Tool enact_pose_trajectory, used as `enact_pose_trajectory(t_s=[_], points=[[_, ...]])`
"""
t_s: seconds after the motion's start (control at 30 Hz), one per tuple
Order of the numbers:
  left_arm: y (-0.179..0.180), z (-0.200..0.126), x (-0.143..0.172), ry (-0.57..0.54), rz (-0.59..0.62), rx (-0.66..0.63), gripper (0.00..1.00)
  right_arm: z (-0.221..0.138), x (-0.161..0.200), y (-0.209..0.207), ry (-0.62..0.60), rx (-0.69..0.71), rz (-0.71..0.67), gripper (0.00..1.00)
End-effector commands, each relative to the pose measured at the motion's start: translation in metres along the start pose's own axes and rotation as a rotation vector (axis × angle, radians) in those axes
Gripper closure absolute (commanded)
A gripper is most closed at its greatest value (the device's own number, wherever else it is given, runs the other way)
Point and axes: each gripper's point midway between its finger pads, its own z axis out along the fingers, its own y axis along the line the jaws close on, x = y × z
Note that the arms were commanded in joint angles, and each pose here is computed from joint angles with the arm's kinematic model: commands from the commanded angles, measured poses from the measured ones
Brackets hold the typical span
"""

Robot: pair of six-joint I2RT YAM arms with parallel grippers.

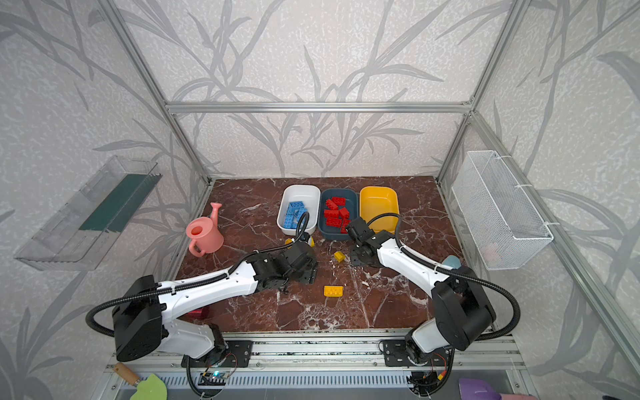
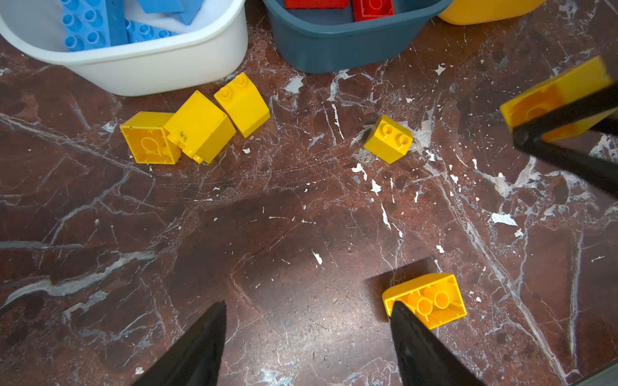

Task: Sort the legos into containers by color
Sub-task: Pick up the lego from the middle-right of the table, then place the lego in the container.

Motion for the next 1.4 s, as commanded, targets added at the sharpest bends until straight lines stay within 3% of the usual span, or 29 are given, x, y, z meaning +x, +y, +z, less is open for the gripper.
enact_pose_trajectory(t_s=[0.0, 0.23, 0.6, 0.87, 1.13, 1.37], points=[[0.004, -0.007, 0.004, -0.005, 0.008, 0.004, 0.23, -0.020, -0.019, -0.015, -0.032, -0.007, 0.031, 0.68], [0.006, -0.009, 0.008, -0.011, 0.016, 0.014, 0.23, -0.030, -0.073, -0.049, -0.171, -0.010, 0.118, 0.69], [0.008, 0.009, 0.027, 0.040, 0.039, 0.008, 0.23, 0.017, -0.132, -0.083, -0.143, 0.037, 0.220, 0.69], [0.001, 0.016, 0.034, 0.068, 0.035, 0.032, 0.23, 0.058, -0.151, -0.092, -0.058, 0.038, 0.245, 0.68], [-0.010, 0.016, 0.040, 0.098, 0.036, 0.032, 0.21, 0.078, -0.153, -0.095, -0.003, 0.025, 0.269, 0.48], [-0.029, 0.006, 0.042, 0.082, 0.033, 0.000, 0.20, 0.065, -0.159, -0.094, -0.027, 0.018, 0.276, 0.28]])
